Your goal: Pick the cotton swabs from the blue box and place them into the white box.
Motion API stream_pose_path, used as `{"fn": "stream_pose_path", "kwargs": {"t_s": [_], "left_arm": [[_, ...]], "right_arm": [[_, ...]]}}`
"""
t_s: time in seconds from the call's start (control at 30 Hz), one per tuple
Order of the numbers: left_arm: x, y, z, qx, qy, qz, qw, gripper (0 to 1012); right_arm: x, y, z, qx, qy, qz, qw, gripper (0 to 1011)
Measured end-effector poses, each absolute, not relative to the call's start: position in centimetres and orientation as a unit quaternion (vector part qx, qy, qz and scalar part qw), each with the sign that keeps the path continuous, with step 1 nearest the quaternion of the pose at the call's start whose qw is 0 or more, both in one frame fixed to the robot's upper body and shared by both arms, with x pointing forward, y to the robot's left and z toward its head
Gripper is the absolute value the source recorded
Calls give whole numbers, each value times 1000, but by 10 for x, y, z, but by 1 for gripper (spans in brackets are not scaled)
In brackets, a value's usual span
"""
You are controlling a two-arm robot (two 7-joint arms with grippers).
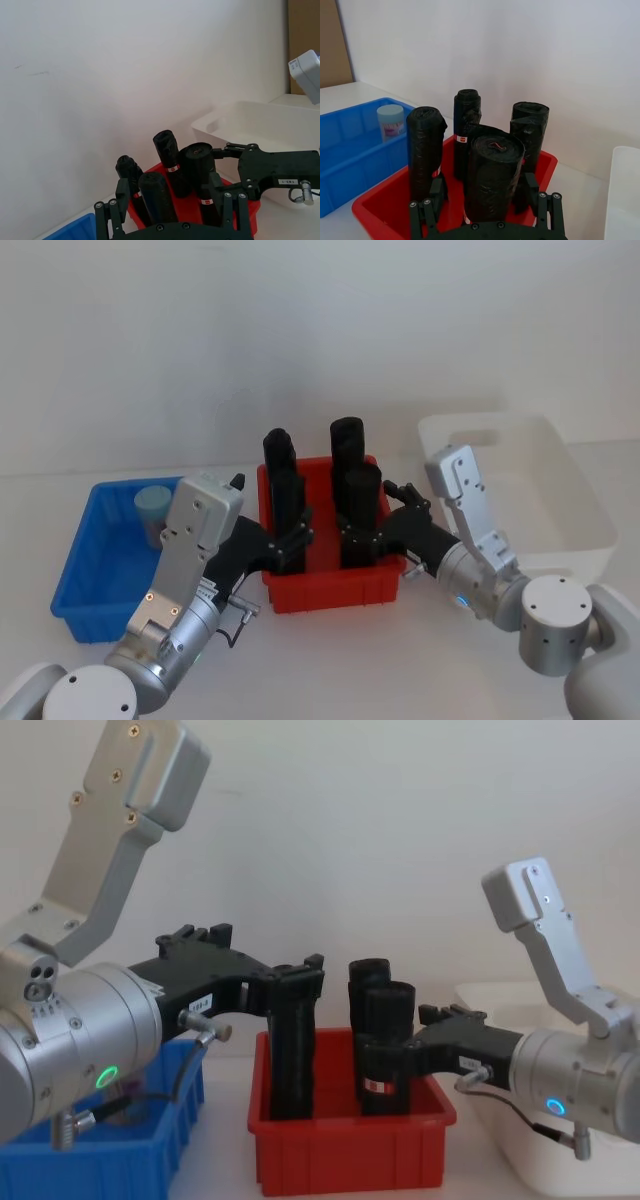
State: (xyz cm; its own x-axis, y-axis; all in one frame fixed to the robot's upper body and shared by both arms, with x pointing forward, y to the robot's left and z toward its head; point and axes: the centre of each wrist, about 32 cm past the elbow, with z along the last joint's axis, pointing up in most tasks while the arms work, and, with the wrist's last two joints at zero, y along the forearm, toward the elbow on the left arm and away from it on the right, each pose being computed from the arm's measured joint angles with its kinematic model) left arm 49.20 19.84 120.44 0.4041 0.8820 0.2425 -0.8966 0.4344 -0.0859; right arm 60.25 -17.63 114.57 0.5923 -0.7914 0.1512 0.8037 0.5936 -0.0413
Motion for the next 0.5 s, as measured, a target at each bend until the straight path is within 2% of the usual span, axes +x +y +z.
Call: {"fn": "stream_pose_path", "kwargs": {"t_s": [0.4, 0.5], "left_arm": [[492, 198, 1204, 29, -126, 531, 837, 1004], [492, 198, 1204, 29, -126, 531, 837, 1004]], "right_arm": [[619, -168, 1142, -52, -54, -447, 891, 1002], [622, -166, 1142, -50, -52, -447, 891, 972]]}}
